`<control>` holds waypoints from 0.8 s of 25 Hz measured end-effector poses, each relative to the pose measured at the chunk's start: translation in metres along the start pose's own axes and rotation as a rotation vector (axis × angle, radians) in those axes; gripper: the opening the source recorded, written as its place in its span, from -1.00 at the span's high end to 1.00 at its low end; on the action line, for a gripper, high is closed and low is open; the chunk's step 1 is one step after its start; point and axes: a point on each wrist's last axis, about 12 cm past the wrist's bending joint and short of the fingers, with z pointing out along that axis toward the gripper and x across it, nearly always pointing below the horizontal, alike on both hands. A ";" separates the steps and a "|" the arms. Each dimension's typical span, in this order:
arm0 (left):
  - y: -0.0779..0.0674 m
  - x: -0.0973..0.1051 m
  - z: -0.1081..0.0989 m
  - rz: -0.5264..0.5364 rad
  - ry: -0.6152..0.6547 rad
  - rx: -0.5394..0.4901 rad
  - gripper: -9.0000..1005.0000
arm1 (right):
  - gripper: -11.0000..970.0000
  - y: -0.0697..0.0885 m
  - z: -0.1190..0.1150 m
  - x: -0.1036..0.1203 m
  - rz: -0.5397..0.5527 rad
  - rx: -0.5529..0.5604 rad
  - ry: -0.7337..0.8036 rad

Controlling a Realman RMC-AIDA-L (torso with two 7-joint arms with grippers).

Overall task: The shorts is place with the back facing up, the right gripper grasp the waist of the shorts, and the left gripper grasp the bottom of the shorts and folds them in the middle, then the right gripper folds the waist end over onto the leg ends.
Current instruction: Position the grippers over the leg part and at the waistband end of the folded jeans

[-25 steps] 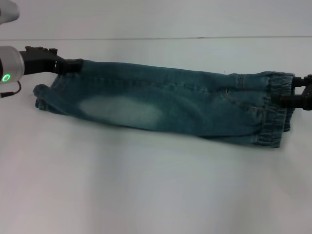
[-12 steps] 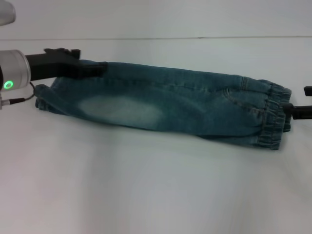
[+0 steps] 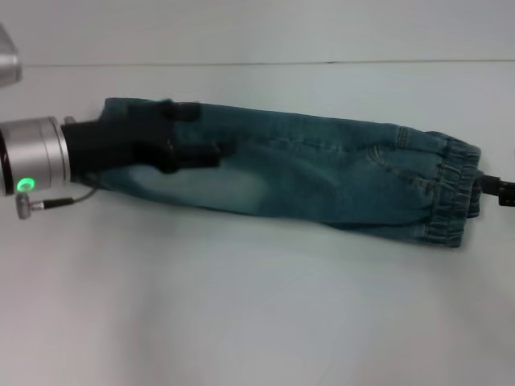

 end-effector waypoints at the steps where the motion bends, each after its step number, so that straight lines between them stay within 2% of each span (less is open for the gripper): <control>1: -0.004 0.003 -0.001 0.003 -0.006 0.034 -0.83 | -0.91 0.002 -0.003 0.004 0.001 0.001 -0.029; 5: -0.010 0.013 -0.004 -0.001 0.000 0.101 -0.83 | -0.91 0.010 -0.010 0.021 0.007 0.003 -0.116; 13: -0.009 0.026 -0.010 -0.009 0.010 0.065 -0.83 | -0.90 0.023 -0.010 0.053 0.034 0.013 -0.224; 20: -0.008 0.032 0.002 -0.015 0.009 0.029 -0.83 | -0.90 0.032 -0.007 0.065 0.047 0.012 -0.289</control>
